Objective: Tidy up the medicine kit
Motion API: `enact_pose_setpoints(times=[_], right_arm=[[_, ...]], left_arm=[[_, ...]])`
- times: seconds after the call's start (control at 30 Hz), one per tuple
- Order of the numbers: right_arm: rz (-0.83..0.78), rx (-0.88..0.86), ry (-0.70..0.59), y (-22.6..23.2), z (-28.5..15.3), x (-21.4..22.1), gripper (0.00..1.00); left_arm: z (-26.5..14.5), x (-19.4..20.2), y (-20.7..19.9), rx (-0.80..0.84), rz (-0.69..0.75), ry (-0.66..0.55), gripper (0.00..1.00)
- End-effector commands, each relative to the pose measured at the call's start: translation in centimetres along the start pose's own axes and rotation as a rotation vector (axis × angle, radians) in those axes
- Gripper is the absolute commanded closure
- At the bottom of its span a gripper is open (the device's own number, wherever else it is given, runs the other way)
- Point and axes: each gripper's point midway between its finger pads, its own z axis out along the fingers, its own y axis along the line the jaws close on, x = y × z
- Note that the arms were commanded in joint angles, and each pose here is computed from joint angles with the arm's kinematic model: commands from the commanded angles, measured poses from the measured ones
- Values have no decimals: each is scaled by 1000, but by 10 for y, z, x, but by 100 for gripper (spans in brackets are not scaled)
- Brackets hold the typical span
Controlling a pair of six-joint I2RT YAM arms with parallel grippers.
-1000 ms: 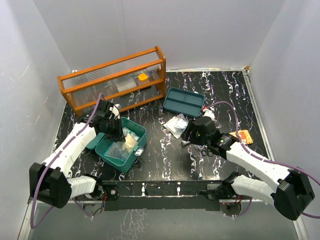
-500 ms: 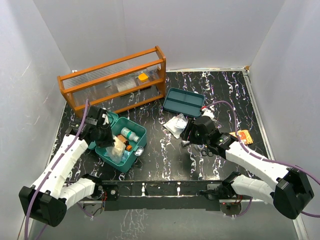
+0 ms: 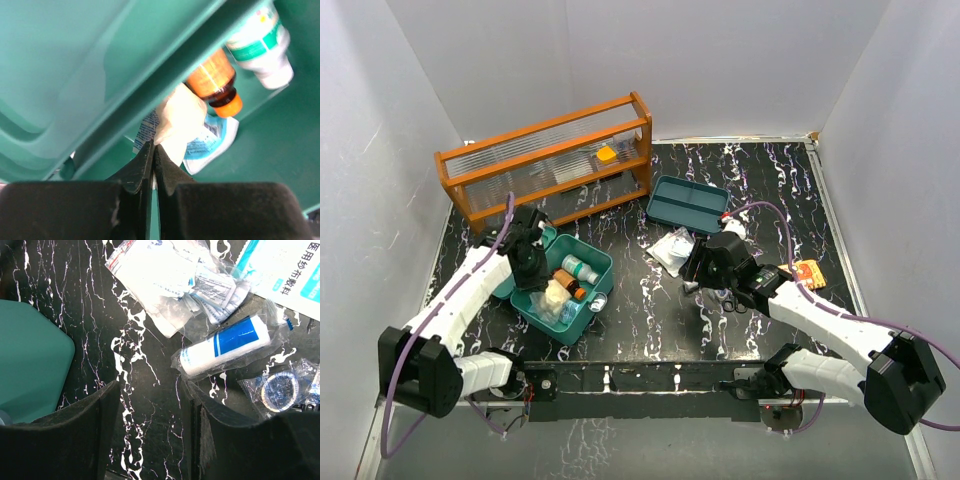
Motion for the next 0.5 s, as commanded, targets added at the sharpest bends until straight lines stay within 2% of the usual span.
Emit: enact_pose_setpoints(times=[0.0, 0.1, 0.17, 0.33, 0.47], right_arm=[[10, -74, -91, 24, -6, -30, 51], [5, -71, -98, 23, -8, -31, 51], [1, -72, -102, 24, -8, -32, 51], [0, -83, -92, 29, -13, -34, 51], [3, -70, -74, 33, -21, -40, 51]], left_arm=[[-10, -19, 25, -172, -52, -50, 93], [-13, -20, 30, -205, -64, -51, 67], [-18, -23, 27, -193, -67, -64, 59], [-36, -32, 1, -47, -72, -84, 60], [-51, -25, -11, 16, -114, -39, 64]])
